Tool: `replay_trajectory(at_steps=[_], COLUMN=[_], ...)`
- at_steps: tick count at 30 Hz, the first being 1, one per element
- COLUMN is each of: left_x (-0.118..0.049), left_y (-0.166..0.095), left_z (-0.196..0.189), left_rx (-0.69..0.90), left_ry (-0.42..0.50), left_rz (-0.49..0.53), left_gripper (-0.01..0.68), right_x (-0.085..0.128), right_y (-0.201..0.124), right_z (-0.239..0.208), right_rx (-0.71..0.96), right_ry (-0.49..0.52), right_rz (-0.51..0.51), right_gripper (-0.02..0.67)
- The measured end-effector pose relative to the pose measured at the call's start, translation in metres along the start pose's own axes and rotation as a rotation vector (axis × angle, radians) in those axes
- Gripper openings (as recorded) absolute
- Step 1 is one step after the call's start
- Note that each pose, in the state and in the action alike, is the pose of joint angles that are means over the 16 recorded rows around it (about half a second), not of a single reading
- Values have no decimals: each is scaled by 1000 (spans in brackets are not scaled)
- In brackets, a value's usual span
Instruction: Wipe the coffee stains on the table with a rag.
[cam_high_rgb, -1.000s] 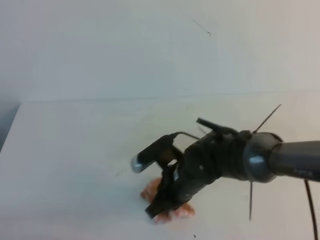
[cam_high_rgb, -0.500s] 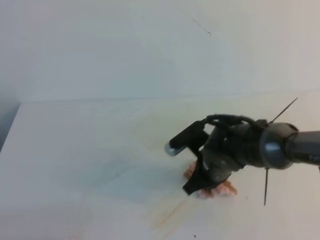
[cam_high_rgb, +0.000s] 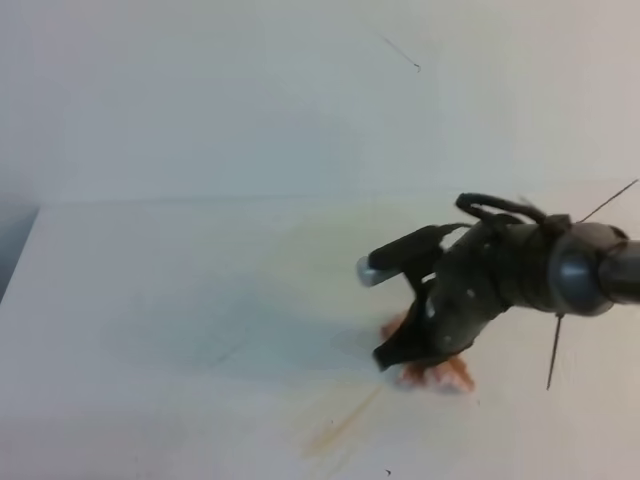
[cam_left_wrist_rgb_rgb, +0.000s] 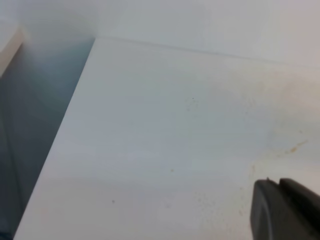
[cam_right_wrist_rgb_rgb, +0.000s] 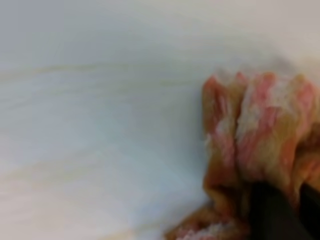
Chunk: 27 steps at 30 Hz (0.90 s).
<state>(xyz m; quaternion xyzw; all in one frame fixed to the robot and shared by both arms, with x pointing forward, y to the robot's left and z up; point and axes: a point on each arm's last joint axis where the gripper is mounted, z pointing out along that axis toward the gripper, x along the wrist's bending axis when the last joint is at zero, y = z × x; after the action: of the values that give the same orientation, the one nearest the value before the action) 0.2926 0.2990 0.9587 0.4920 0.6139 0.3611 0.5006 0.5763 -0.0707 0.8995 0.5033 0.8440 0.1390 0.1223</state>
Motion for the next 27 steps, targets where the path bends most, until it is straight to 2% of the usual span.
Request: replay_trajectory(at_steps=[7,10,12,16,20,23,27], left_x=[0,0,0,0,0,0,0], left_y=[0,0,0,0,0,0,0], left_z=[0,0,0,0,0,0,0], left_rx=[0,0,0,0,0,0,0], left_ry=[0,0,0,0,0,0,0], left_rz=[0,0,0,0,0,0,0], left_gripper=[-1,-1,-1,-1,-1,-1,-1], right_x=[73,91,95,81,50,24,-3], right_y=[-9,-10,-8,2,14,19,22], right_z=[-13,-22,-29,-41,-49,-54,-57], right_rx=[12,3,-10,-41,-69,-79,-77], right_ry=[169,223,246,258,230,201,171], right_rz=[-121,-134,-123,-53,44,115,192], right_gripper=[45,45,45,45,64,117,222])
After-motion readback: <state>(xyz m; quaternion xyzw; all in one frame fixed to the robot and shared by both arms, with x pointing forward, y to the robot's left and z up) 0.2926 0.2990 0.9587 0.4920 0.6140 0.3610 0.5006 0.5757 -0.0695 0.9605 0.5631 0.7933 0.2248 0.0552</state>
